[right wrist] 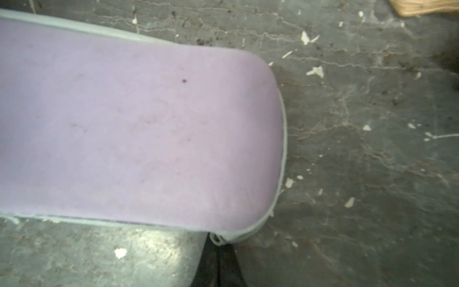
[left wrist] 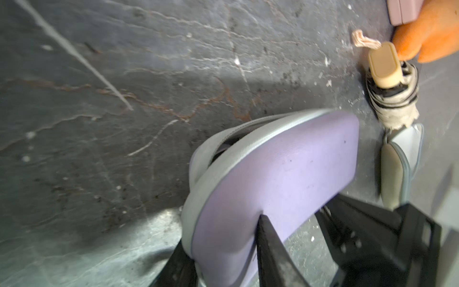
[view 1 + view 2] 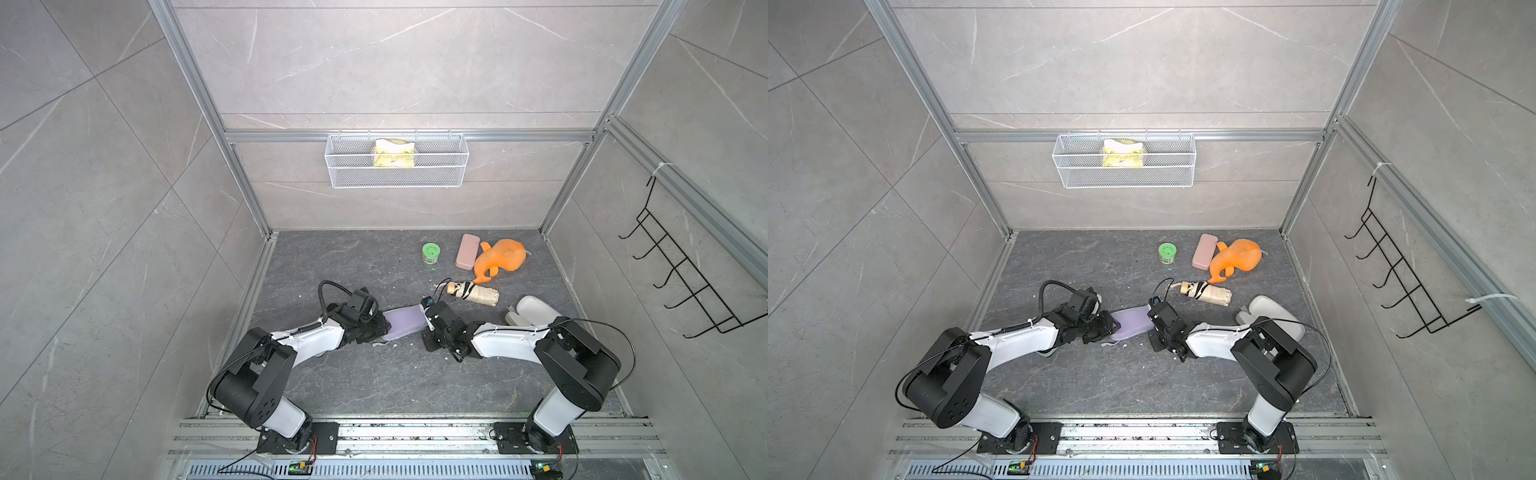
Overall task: Put umbrellas into zippered umbrella sleeves
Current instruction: Zip the zipper on the umbrella sleeve.
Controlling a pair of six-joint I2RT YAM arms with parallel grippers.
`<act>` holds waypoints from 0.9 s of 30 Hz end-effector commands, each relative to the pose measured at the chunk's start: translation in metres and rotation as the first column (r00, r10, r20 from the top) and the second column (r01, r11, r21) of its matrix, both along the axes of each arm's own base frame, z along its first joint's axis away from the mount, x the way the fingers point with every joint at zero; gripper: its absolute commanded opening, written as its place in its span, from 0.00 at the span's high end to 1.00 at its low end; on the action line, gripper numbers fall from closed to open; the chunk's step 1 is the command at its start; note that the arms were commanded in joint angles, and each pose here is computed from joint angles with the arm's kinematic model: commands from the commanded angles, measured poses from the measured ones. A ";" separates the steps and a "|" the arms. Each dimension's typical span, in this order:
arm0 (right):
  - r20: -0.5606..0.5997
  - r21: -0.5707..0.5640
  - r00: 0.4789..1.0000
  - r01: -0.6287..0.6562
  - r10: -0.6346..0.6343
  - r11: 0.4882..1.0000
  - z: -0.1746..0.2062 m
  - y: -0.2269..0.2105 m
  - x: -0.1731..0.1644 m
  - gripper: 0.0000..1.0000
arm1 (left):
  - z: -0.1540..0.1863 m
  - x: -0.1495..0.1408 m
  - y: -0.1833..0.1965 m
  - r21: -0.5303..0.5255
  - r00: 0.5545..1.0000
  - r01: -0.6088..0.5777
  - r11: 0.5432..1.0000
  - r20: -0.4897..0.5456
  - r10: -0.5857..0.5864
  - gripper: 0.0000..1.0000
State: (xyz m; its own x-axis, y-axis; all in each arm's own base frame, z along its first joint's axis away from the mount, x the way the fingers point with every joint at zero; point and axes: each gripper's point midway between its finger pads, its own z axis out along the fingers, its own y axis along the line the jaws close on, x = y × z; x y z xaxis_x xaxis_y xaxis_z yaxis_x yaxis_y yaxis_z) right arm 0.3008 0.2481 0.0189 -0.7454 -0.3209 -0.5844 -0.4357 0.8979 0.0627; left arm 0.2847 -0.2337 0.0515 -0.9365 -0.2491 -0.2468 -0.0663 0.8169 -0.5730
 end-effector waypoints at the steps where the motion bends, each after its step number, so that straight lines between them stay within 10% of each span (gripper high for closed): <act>1: 0.014 -0.082 0.996 0.088 -0.087 0.993 0.001 -0.032 0.015 1.00 | -0.014 -0.016 0.015 0.072 0.992 0.106 0.992 -0.079 -0.100 0.88; 8: -0.096 0.001 0.995 -0.022 0.022 1.000 0.008 -0.008 -0.012 1.00 | -0.010 -0.004 0.008 0.085 0.982 0.176 0.981 -0.080 -0.169 0.88; 12: -0.152 -0.002 0.987 0.048 -0.047 0.999 0.015 -0.026 -0.021 0.67 | -0.009 0.003 0.005 0.078 0.977 0.199 0.977 -0.092 -0.191 0.86; 18: -0.245 0.316 0.969 0.067 0.014 0.946 0.066 -0.004 -0.012 0.33 | -0.008 0.002 0.000 0.061 0.964 0.252 0.966 -0.105 -0.245 0.83; 27: -0.501 0.472 0.866 0.266 0.008 0.841 0.046 -0.006 0.020 0.28 | -0.019 0.002 -0.007 0.008 0.946 0.295 0.955 -0.146 -0.291 0.83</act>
State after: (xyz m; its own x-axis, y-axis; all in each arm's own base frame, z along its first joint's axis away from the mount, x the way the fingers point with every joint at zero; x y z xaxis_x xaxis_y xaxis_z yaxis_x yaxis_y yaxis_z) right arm 0.3312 0.2287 0.0681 -0.9466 0.0470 -0.3190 -0.1652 0.7789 0.6050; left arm 0.2946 -0.2435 0.0420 -0.9864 0.0019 -0.1641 0.0940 0.8261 -0.5556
